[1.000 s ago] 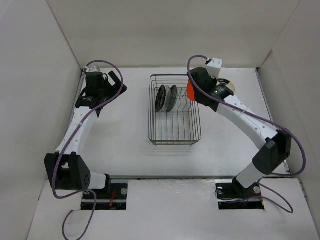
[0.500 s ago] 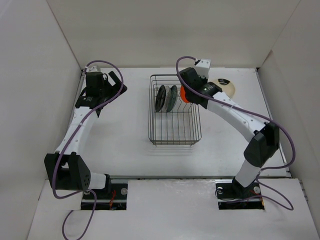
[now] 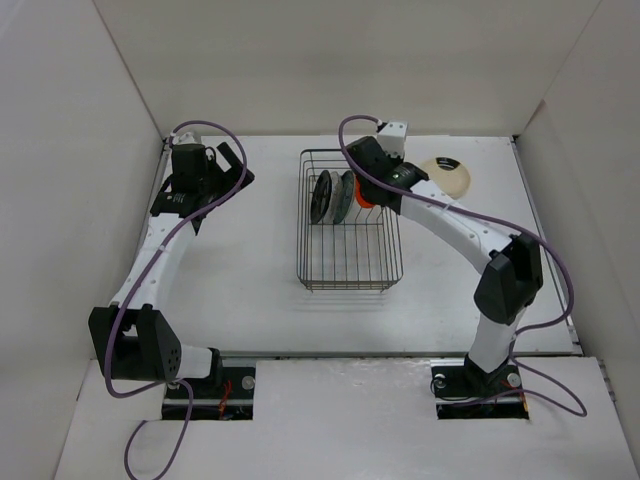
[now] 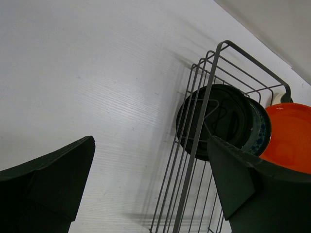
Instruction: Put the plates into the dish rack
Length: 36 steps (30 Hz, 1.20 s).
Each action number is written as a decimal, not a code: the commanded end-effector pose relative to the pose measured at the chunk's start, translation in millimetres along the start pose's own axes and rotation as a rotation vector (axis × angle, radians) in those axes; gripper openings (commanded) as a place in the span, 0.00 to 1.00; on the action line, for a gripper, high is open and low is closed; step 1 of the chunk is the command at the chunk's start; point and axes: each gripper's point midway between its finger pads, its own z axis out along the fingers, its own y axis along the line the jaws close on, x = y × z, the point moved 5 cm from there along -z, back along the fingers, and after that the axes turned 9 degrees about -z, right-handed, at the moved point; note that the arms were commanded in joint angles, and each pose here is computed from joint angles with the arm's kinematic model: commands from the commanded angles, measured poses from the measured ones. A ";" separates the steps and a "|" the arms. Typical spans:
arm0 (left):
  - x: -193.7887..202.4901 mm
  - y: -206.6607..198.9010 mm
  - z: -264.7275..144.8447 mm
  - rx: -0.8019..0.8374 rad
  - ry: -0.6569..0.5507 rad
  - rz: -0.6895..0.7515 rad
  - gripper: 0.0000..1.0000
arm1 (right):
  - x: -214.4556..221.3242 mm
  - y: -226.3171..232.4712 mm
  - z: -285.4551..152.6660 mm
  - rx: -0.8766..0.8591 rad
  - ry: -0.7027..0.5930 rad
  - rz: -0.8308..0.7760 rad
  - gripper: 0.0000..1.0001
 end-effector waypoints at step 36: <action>-11.8 -9.2 -12.1 0.039 -0.050 0.017 1.00 | -9.6 26.6 -11.1 0.017 -0.051 0.001 0.58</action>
